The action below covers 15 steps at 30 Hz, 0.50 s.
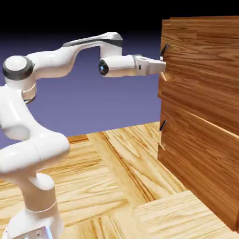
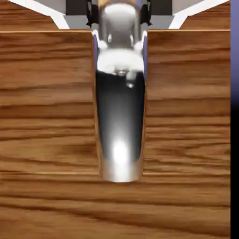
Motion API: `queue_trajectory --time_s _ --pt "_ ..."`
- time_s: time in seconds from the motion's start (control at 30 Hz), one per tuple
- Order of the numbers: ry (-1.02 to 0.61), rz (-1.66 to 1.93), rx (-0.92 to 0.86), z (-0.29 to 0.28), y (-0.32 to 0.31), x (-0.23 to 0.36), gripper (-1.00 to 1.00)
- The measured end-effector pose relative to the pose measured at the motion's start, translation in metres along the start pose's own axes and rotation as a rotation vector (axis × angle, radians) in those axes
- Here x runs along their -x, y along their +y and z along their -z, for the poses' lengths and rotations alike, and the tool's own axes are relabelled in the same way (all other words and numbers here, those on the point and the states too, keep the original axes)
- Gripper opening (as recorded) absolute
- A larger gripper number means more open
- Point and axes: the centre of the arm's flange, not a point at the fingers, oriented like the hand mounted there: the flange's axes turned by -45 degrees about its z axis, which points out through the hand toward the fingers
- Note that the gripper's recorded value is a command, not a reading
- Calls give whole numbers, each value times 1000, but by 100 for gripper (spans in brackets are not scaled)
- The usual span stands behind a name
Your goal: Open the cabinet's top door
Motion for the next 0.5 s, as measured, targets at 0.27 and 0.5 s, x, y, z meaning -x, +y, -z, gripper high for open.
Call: queue_trajectory --time_s 0.27,0.5 --pt "0 0 -142 68 26 0 -100" --pt "-1 1 -283 132 60 0 -100"
